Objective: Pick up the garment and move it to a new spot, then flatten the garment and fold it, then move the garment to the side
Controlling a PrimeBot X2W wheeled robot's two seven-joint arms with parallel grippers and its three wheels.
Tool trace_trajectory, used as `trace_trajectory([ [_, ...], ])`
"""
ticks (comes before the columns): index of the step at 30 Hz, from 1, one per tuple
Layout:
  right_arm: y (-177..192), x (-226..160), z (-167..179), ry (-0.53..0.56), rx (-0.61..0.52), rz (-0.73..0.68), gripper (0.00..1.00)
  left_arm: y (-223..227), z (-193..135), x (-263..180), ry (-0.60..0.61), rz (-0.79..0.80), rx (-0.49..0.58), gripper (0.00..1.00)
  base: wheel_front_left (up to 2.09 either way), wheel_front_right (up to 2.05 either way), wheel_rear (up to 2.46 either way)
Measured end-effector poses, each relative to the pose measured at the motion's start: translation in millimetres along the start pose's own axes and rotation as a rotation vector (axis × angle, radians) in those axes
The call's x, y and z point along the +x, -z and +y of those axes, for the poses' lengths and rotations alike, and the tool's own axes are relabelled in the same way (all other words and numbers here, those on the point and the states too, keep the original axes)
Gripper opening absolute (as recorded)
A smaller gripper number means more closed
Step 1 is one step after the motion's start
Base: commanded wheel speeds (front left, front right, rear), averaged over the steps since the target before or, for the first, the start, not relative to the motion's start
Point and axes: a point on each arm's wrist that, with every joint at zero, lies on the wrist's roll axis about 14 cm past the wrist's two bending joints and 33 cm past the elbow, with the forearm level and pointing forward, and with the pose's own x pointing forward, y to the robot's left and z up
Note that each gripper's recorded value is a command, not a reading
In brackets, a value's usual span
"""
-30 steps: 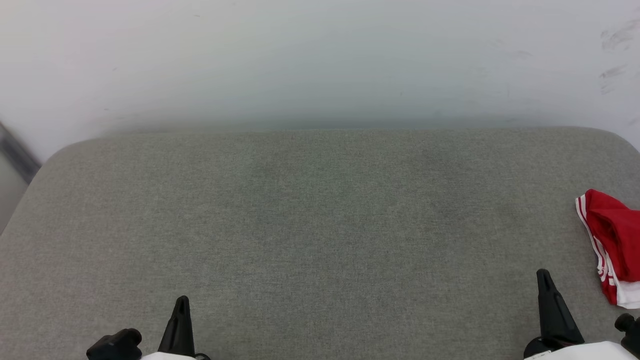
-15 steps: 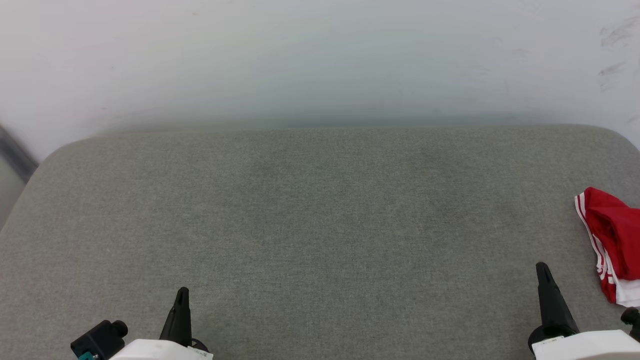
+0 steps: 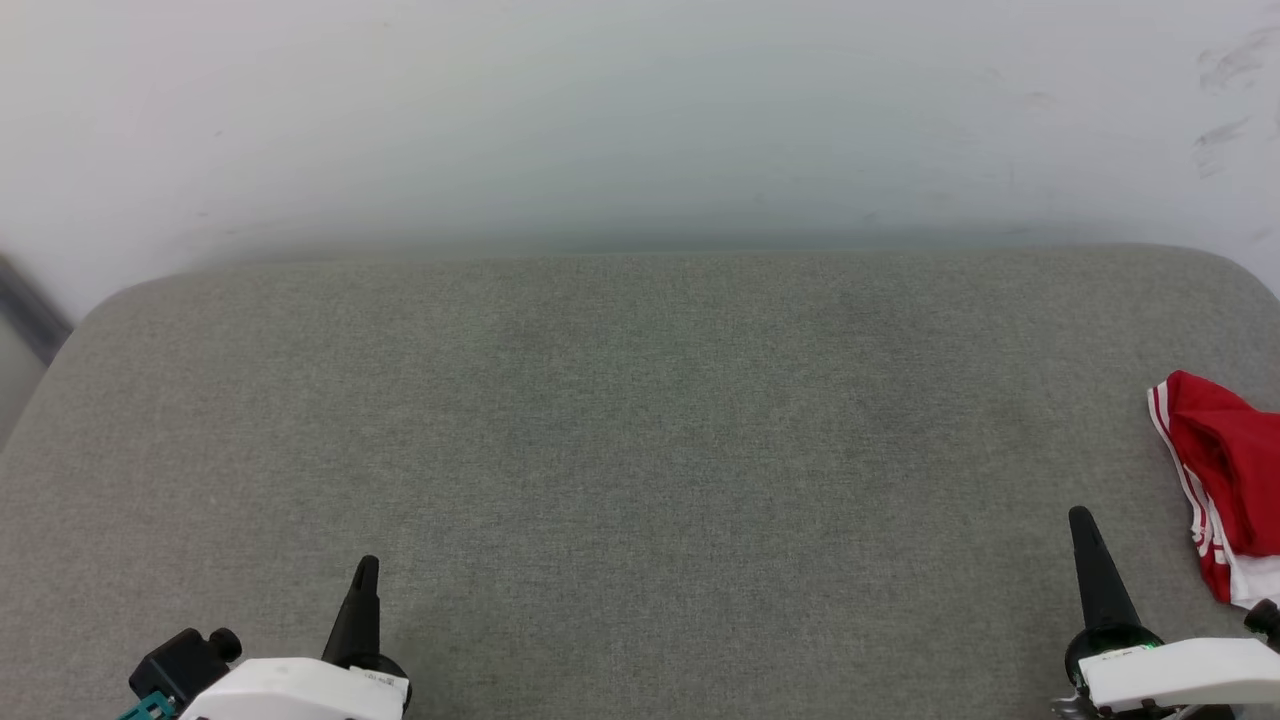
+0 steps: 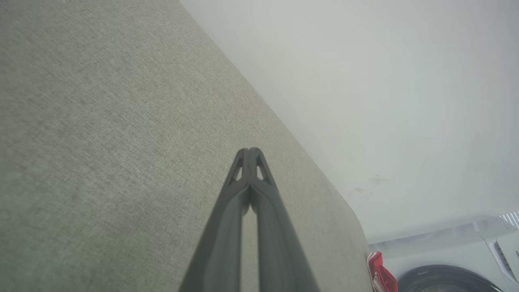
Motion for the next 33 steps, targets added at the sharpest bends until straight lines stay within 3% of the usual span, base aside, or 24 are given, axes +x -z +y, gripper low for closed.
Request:
trace_trajectory([
  [33, -2.2, 15.8, 1.2, 0.006, 0.361, 0.019, 0.0, -8.8, -12.1, 21.7, 0.056, 0.025, -0.394, 0.0, 0.0, 0.0, 0.0],
])
